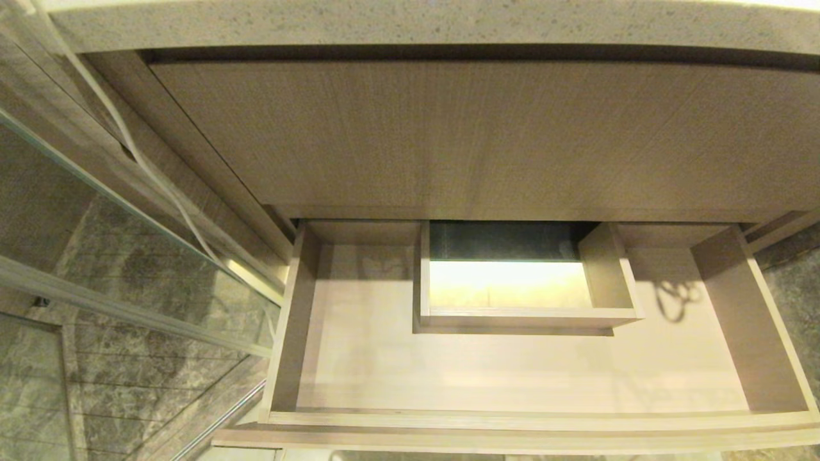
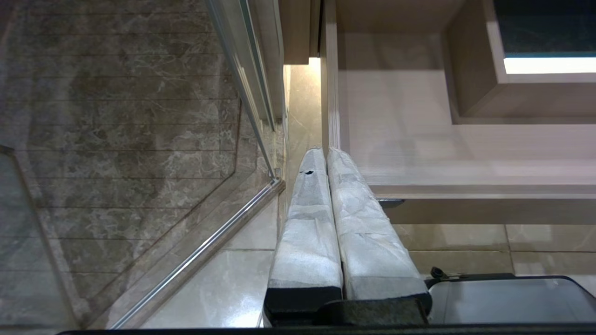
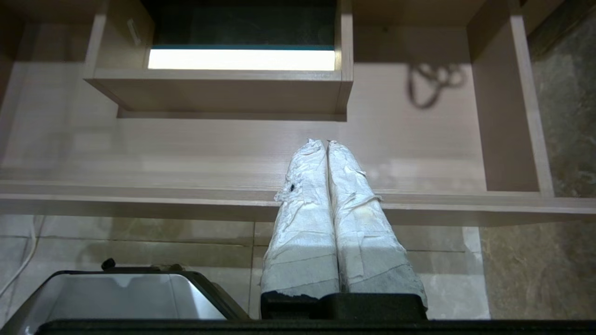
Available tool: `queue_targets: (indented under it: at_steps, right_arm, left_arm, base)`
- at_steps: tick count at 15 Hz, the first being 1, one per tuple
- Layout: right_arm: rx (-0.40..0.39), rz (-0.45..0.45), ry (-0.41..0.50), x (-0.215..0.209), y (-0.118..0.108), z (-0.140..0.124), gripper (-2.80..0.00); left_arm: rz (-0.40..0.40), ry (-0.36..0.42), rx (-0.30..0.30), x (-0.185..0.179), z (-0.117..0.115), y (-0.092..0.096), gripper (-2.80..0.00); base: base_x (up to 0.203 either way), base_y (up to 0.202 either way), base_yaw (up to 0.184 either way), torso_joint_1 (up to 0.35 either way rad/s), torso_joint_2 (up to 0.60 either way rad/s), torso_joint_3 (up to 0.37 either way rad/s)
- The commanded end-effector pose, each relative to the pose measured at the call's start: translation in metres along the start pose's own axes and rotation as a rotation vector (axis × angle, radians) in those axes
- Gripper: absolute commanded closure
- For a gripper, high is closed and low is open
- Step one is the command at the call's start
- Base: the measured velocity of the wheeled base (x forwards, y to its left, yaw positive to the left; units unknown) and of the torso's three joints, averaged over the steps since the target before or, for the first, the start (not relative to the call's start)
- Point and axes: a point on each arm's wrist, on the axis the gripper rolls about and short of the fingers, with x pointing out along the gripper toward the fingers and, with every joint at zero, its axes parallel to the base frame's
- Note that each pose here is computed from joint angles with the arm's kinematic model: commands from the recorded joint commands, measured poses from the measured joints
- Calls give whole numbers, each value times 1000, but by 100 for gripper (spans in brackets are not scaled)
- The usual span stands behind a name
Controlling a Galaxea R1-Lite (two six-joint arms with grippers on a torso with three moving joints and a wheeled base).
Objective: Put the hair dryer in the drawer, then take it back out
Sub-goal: Pick up the hairdryer
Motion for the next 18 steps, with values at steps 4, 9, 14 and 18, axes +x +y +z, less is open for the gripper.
queue_targets:
  at_steps: [4, 9, 14, 18]
  right_arm:
    - [-1, 1, 2, 0, 0, 0, 0]
    - [-1, -1, 2, 0, 0, -1, 0]
    - [-1, -1, 4, 0, 0, -1, 0]
    - [0, 1, 4, 0, 0, -1, 0]
  left_arm:
    - [0, 0, 0, 0, 0, 0, 0]
    - [0, 0, 0, 0, 0, 0, 0]
    - [0, 0, 0, 0, 0, 0, 0]
    - [0, 0, 0, 0, 0, 0, 0]
  base:
    - [0, 0, 0, 220, -495, -271]
    - [0, 0, 0, 241, -513, -281]
    - [0, 0, 0, 259, -554, -291]
    - [0, 0, 0, 199, -421, -225]
